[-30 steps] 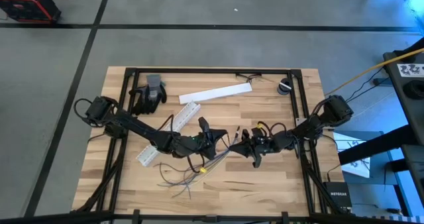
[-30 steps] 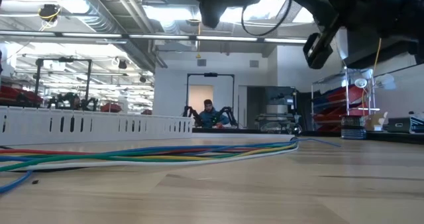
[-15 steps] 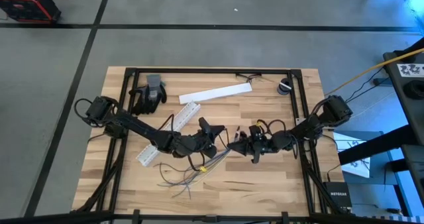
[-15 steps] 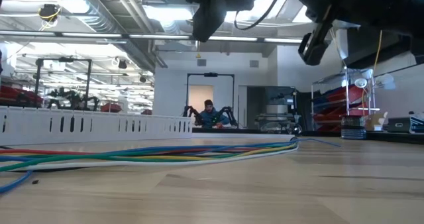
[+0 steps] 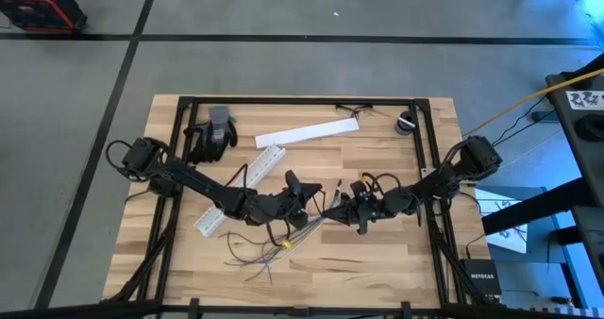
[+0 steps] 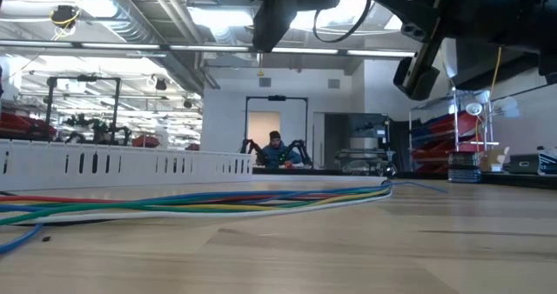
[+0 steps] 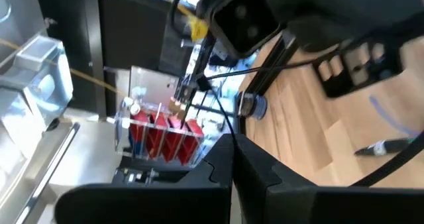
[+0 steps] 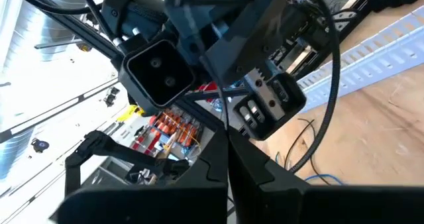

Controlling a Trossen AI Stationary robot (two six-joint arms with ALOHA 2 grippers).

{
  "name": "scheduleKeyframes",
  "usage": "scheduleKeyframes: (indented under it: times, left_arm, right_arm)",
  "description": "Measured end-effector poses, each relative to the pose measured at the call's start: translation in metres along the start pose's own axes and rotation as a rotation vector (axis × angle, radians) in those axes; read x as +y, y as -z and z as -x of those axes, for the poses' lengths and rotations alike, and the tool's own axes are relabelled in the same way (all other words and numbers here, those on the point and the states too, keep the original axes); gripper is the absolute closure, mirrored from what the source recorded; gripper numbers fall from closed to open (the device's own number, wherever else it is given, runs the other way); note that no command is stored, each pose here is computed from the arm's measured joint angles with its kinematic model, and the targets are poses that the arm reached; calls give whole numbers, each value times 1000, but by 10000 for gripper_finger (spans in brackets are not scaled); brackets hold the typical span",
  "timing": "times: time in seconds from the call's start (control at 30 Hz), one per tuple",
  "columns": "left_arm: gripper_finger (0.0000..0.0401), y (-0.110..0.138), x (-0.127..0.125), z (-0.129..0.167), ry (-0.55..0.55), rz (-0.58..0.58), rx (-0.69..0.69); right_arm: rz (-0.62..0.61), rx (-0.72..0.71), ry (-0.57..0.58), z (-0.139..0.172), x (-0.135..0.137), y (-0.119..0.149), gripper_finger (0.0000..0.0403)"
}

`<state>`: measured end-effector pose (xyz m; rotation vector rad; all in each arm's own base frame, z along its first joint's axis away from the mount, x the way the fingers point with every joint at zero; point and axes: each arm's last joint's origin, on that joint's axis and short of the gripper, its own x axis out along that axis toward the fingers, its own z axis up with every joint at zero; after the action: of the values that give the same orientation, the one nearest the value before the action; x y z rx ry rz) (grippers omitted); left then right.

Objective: Ziptie cables
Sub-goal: Wrap the zip tie on the cables

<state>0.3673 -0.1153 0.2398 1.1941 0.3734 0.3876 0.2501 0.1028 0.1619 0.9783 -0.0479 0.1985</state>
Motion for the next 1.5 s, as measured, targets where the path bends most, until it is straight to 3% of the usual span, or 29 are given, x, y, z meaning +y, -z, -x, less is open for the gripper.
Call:
scheduleKeyframes:
  times: [0.3,0.57,1.17,1.5]
  left_arm:
    - [401,-5,-3,6,18,8,-24]
    - [401,-1,-13,8,96,-8,10]
    - [401,14,-30,9,241,33,112]
    - [401,17,-49,2,303,40,98]
  right_arm:
    - [-33,102,-12,0,-2,5,403]
    - [-47,135,-16,0,-3,6,403]
    - [-5,197,193,3,-21,16,403]
    - [56,126,256,1,-31,4,403]
